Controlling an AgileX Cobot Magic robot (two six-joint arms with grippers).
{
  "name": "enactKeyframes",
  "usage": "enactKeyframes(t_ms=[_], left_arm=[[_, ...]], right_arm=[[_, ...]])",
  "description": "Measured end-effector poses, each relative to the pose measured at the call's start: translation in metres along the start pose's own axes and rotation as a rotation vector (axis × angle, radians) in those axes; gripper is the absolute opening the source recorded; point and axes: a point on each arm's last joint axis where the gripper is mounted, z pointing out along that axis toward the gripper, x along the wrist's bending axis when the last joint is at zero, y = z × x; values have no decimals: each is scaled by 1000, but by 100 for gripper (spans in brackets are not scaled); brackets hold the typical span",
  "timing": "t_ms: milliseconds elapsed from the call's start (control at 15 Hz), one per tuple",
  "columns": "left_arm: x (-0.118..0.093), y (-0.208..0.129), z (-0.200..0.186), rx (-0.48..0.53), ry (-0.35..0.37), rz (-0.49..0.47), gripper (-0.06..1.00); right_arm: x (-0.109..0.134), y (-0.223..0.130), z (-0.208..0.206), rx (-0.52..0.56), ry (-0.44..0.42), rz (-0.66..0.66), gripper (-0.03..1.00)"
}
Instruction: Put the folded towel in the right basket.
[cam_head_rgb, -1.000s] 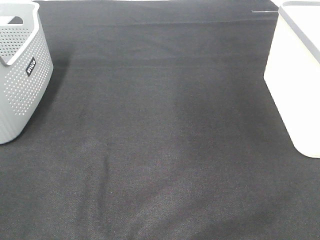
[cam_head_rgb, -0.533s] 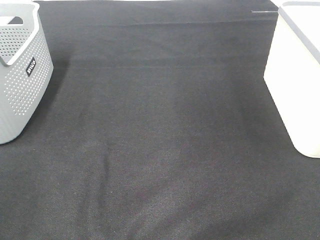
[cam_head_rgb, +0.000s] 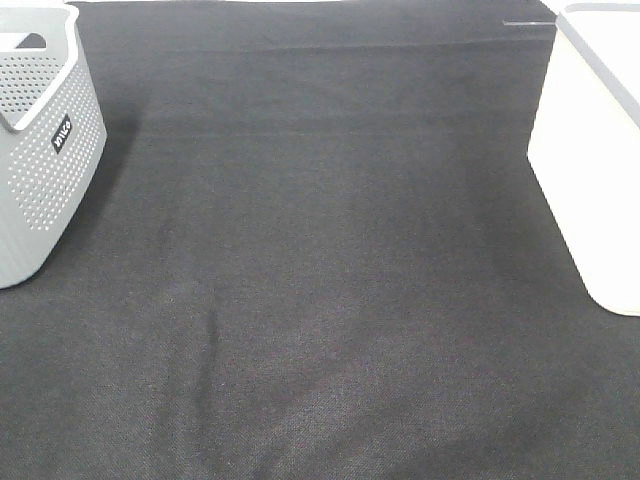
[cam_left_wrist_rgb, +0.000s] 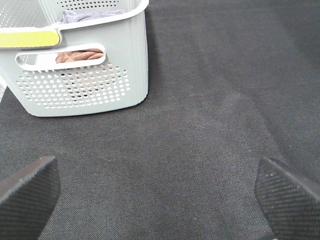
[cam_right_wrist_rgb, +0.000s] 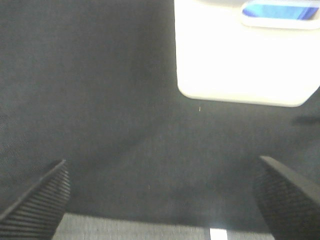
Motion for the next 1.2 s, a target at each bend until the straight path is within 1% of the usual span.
enactKeyframes(t_ms=[67,267,1200], left_arm=[[0,0,0,0,0,0,99],[0,0,0,0,-4,-2,99],[-1,0,0,-1,-9,-5,99]], right_arm=[[0,-3,4,14,1,0,96],[0,-4,11,4,0,10,96],[0,-3,11,-8,0,11,96]])
